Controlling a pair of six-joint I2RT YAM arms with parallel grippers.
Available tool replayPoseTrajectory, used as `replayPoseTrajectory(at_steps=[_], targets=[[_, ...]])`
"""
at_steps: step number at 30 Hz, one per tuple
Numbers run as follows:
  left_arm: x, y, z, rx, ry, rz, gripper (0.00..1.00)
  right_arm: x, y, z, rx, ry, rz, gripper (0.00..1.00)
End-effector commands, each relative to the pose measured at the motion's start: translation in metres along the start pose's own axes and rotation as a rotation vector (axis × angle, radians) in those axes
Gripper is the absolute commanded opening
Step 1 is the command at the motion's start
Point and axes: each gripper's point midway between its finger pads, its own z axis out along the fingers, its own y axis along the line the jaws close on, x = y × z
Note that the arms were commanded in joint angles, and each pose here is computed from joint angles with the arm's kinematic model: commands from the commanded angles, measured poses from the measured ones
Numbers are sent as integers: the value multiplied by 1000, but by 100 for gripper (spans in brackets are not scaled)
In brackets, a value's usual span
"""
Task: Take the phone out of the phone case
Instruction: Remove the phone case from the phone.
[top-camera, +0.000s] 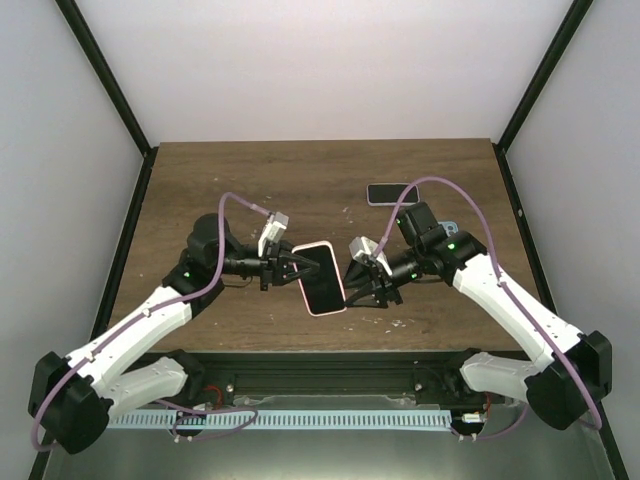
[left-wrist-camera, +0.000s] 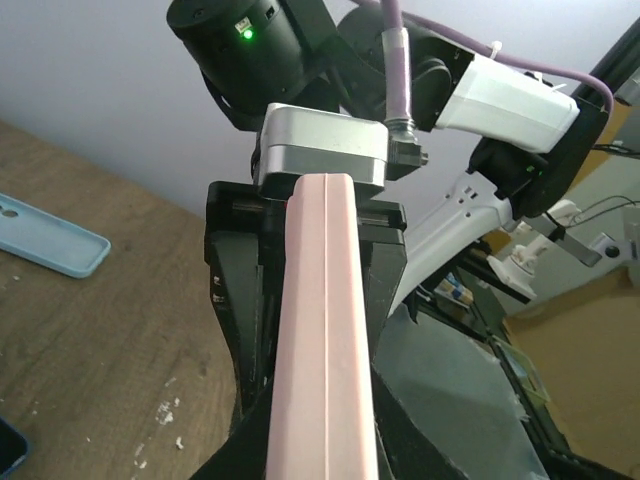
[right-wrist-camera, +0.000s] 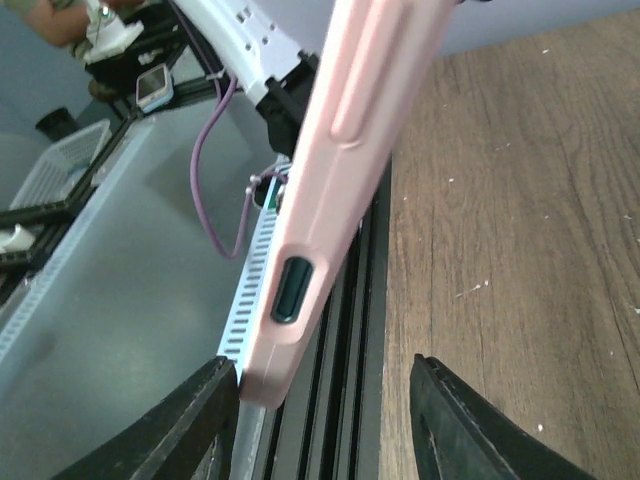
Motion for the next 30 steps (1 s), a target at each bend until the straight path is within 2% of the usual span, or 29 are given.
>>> replayPoseTrajectory(at_steps=[1,5,9,15,22,30], targets=[[-3,-14,1,81,38,20,0,2,15,-2,-32,41,-109,47],[-2,-13,2,94,43,2,0,2,19,-3,-29,40,-144,40],[-4,-12,3,94,38,3,0,6,14,-1,-15,58,-148,40],[-11,-3,0,6,-14,47,0,8,12,3,-46,76,-91,51],[-14,1,0,-22,-29,61,0,7,12,6,-56,72,-83,51],[-15,6,4,-7,-30,43,0,0,10,6,-30,59,-126,38]])
